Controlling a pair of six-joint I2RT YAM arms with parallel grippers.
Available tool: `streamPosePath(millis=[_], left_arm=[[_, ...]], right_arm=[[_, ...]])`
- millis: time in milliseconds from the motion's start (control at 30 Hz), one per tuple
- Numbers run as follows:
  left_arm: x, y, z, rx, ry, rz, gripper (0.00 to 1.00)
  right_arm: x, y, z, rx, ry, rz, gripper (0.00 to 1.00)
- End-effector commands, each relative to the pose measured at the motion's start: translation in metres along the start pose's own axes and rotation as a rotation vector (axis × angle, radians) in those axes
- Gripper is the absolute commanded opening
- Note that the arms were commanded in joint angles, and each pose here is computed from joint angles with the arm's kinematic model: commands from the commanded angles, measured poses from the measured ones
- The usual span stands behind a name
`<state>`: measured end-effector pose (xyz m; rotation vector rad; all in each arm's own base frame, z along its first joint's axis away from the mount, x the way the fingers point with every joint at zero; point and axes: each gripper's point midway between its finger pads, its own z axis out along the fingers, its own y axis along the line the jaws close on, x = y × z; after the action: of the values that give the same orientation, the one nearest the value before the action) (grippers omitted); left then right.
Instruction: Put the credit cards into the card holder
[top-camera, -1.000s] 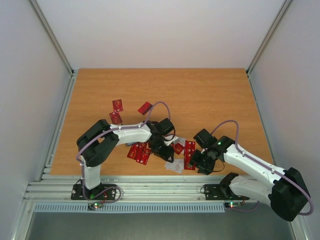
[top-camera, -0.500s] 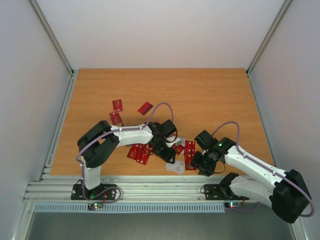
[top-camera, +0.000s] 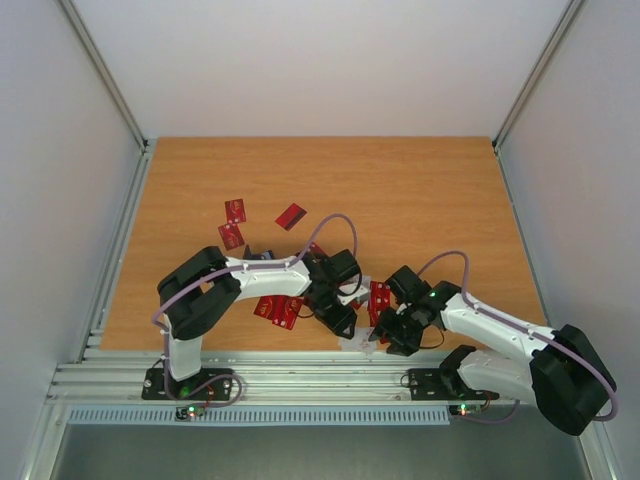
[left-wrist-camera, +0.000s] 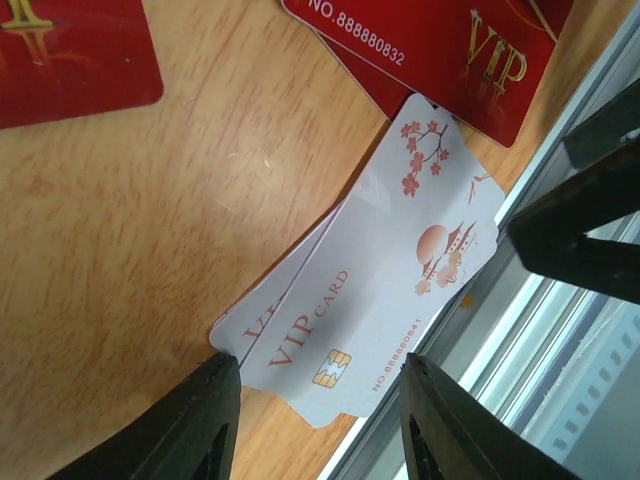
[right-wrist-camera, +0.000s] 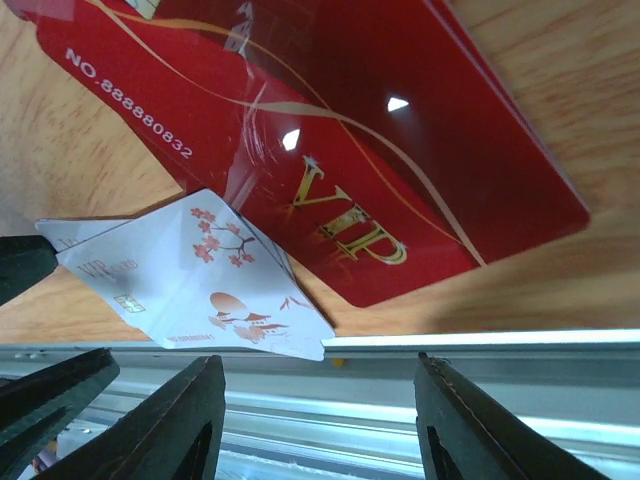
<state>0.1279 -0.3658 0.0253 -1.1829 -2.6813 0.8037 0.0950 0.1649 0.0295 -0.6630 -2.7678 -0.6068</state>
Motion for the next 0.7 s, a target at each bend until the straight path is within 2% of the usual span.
streamPosePath(millis=[0,233,367,667], left_arm=[[0.003,-0.001,0.002,0.009,0.002,-0.008,0.47],[-0.005,-0.008,-0.016,-0.012,-0.036,0.003,0.45],[-0.015,-0.024,-0.031,0.032,-0.084,0.018,0.37],[-0.014,-0.023,-0.006,0.097,-0.037,-0.017,0.32]], right_arm=[[0.000,0.008,0.009,-0.061,0.028,0.012,0.53],[-0.004,0.010,0.013,-0.059,0.019,0.012,0.52],[-0.005,0.009,0.015,-0.058,0.019,0.015,0.52],[-0.005,0.006,0.019,-0.068,0.016,0.014,0.52]])
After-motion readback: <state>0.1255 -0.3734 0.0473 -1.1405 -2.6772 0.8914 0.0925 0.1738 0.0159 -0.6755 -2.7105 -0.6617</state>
